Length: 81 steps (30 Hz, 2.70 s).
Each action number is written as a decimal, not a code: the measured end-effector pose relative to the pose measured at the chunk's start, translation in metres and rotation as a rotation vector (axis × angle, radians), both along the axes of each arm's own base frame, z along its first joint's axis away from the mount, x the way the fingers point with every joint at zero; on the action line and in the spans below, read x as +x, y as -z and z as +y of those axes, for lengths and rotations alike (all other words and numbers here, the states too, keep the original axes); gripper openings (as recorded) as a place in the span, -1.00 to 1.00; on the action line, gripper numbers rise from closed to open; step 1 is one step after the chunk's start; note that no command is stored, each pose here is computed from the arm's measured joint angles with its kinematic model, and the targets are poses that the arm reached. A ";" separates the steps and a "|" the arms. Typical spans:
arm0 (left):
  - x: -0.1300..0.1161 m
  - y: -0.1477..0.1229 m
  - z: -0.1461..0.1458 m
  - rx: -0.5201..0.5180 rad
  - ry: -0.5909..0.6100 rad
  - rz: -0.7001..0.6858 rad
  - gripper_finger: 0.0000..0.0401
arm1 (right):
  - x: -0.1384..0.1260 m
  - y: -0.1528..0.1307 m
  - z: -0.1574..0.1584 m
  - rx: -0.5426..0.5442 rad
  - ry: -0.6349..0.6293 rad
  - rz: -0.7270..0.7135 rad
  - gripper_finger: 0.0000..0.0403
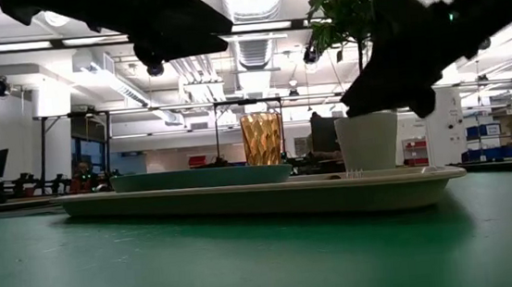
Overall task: Pick and place plate/cup/fork/spoon on tray
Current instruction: Put the white orange fork on the right side of the black spoon
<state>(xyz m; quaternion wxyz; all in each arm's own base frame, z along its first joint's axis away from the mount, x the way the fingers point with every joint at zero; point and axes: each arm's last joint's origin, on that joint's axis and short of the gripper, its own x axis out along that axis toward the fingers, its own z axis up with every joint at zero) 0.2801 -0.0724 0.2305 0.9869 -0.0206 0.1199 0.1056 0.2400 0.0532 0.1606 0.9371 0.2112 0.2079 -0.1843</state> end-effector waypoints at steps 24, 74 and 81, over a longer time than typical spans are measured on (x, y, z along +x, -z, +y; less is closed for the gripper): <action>-0.004 -0.032 0.004 0.271 0.014 -0.066 0.09 | 0.048 0.004 -0.007 -0.028 -0.301 0.586 -0.96; -0.008 -0.021 0.005 0.280 0.021 -0.024 0.09 | 0.050 0.024 -0.046 -0.288 -0.227 0.754 -0.96; -0.008 -0.021 0.005 0.280 0.022 -0.024 0.09 | 0.046 0.024 -0.056 -0.333 -0.210 0.816 -0.96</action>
